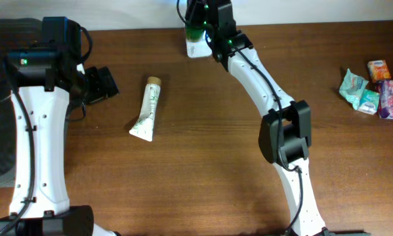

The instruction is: Scan the item barcode

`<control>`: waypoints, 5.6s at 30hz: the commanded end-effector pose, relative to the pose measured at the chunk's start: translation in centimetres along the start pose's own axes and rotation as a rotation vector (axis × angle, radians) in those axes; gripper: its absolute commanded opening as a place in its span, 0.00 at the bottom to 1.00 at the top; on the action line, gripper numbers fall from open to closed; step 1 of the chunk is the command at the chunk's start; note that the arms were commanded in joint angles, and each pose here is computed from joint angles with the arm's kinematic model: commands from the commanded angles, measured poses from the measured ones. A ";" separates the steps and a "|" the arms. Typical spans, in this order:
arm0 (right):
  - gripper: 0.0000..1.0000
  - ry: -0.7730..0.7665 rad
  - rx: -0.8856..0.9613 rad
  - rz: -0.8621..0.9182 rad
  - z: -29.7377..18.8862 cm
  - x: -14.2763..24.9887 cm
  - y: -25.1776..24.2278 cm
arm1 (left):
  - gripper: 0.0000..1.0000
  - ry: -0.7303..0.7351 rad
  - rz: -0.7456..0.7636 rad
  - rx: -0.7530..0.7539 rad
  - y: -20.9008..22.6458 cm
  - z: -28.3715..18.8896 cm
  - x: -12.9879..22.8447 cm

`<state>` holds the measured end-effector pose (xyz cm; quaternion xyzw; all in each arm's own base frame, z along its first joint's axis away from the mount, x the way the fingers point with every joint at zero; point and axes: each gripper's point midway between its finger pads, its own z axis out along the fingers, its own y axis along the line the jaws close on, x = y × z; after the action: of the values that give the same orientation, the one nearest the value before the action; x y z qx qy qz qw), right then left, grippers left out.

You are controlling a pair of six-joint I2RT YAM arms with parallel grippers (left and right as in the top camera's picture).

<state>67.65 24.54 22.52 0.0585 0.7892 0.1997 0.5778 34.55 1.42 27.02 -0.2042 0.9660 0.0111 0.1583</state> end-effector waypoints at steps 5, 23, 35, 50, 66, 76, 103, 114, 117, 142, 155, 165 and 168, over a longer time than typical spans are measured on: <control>0.71 0.063 0.053 -0.056 0.7 2.6 -1.3 | 0.99 -0.018 -0.014 -0.003 0.5 -0.6 0.0; 0.98 1.126 0.082 -0.186 -21.1 17.9 1.8 | 0.99 -0.018 -0.014 -0.003 0.5 -0.6 0.0; 0.99 1.182 0.084 -0.320 -21.5 24.8 3.1 | 0.99 -0.018 -0.014 -0.003 0.5 -0.6 0.0; 0.95 1.278 -0.021 -0.473 -23.3 29.7 2.4 | 0.99 -0.018 -0.014 -0.003 0.5 -0.6 0.0; 0.55 1.381 -0.491 0.323 -23.9 20.2 2.4 | 0.99 -0.018 -0.014 -0.003 0.5 -0.6 0.0; 0.57 1.430 -0.704 0.450 -28.3 17.1 2.0 | 0.99 -0.018 -0.014 -0.003 0.5 -0.6 0.0; 0.66 0.792 0.179 -0.176 -11.6 25.2 -5.7 | 0.99 -0.018 -0.014 -0.003 0.5 -0.6 0.0; 0.84 0.742 0.177 -0.186 -15.7 17.9 -3.7 | 0.99 -0.019 -0.014 -0.003 0.5 -0.6 0.0; 0.88 0.638 0.181 -0.189 -16.5 13.5 -2.7 | 0.99 -0.018 -0.014 -0.003 0.5 -0.6 0.0; 0.51 0.597 0.153 -0.232 -9.9 18.5 -5.8 | 0.99 -0.018 -0.014 -0.003 0.5 -0.6 0.0; 0.81 0.780 0.080 -0.255 -11.9 22.5 -5.8 | 0.99 -0.018 -0.014 -0.003 0.5 -0.6 0.0; 0.48 0.766 0.073 -0.255 -14.5 18.3 -4.2 | 0.99 -0.018 -0.014 -0.003 0.5 -0.6 0.0; 0.69 0.824 0.096 -0.258 -16.6 18.0 -4.5 | 0.99 -0.019 -0.014 -0.003 0.5 -0.6 0.0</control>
<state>47.15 22.46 6.16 -0.0995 0.9673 0.0909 0.2147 34.51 1.42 27.00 -0.2042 0.9661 0.0113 0.1574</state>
